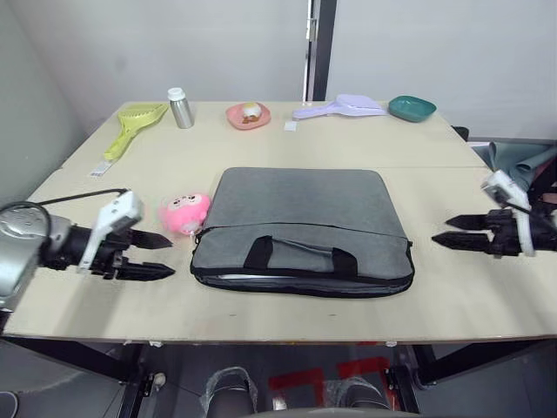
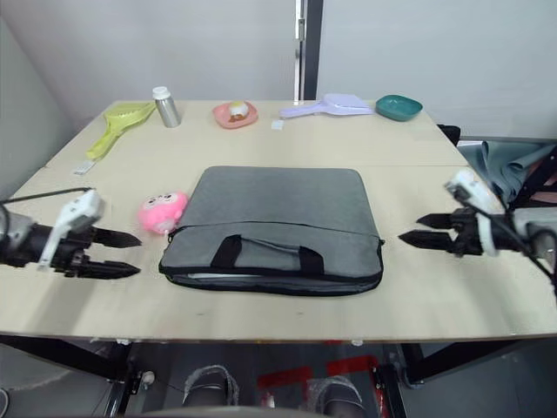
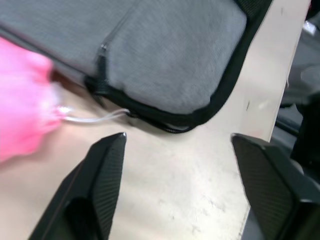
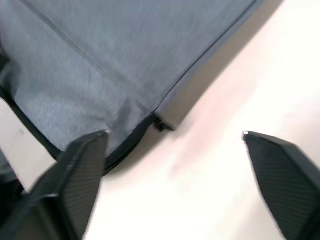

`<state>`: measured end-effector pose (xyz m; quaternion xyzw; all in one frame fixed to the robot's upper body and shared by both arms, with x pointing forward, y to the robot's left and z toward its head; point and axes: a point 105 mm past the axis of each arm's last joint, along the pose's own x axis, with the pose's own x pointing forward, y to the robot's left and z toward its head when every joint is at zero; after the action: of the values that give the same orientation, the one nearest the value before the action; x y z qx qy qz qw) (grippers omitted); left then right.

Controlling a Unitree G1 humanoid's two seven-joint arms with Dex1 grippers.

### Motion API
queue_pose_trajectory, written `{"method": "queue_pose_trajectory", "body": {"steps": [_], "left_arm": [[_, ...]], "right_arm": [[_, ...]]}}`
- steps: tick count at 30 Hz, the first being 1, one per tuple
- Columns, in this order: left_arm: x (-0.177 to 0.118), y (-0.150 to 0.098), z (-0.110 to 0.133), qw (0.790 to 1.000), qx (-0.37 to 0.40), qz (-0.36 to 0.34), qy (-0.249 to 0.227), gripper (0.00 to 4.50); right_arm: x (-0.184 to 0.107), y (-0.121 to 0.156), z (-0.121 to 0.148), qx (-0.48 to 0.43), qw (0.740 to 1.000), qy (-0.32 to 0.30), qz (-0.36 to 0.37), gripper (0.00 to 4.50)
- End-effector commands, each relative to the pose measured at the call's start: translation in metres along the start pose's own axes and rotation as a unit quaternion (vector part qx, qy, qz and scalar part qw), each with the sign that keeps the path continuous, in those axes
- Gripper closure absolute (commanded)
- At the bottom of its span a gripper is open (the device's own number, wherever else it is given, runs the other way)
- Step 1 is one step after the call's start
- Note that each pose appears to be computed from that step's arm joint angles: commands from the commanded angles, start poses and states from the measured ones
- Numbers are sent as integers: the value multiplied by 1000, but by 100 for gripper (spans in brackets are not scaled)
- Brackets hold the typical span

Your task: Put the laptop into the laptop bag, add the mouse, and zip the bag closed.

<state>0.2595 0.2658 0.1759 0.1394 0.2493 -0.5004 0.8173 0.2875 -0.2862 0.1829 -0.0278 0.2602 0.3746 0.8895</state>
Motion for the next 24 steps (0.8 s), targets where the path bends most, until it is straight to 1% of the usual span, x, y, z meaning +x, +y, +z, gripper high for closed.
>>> {"method": "queue_pose_trajectory", "body": {"steps": [1, 2, 3, 5, 7, 8, 10, 12, 13, 16, 18, 19, 20, 21, 24], "left_arm": [[-31, 0, 47, 994, 11, 29, -103, 107], [-40, -8, 66, 989, 14, 17, -148, 107], [-46, -15, 78, 984, 17, 4, -175, 107], [-50, -29, 91, 978, 33, -18, -206, 107], [-51, -40, 99, 972, 43, -37, -227, 107], [-50, -46, 101, 971, 48, -45, -232, 107], [-43, -62, 101, 971, 55, -63, -224, 107], [-40, -70, 99, 972, 54, -72, -218, 107], [-36, -77, 97, 972, 55, -85, -211, 107], [-20, -95, 90, 973, 54, -121, -188, 107], [-17, -98, 87, 973, 52, -129, -183, 107], [-15, -100, 86, 973, 52, -132, -180, 107], [-13, -100, 84, 974, 51, -132, -179, 107], [-14, -98, 81, 974, 47, -131, -179, 107], [-20, -89, 73, 975, 40, -127, -180, 107]], "right_arm": [[-12, 32, 50, -86, 992, -83, 39, 5], [-10, 49, 66, -122, 984, -115, 62, 5], [-9, 62, 74, -145, 977, -136, 76, 5], [3, 83, 78, -173, 968, -145, 108, 5], [19, 97, 77, -172, 965, -146, 135, 5], [27, 99, 76, -167, 965, -149, 138, 28], [44, 103, 71, -149, 965, -147, 160, 84], [53, 104, 68, -145, 965, -143, 167, 152], [62, 100, 66, -137, 966, -138, 168, 186], [88, 93, 53, -116, 969, -105, 192, 296], [100, 94, 46, -114, 967, -86, 209, 359], [106, 93, 39, -113, 967, -72, 215, 397], [113, 93, 31, -113, 966, -58, 224, 425], [119, 92, 24, -118, 965, -47, 231, 449], [133, 89, 13, -132, 962, -34, 236, 449]]}}
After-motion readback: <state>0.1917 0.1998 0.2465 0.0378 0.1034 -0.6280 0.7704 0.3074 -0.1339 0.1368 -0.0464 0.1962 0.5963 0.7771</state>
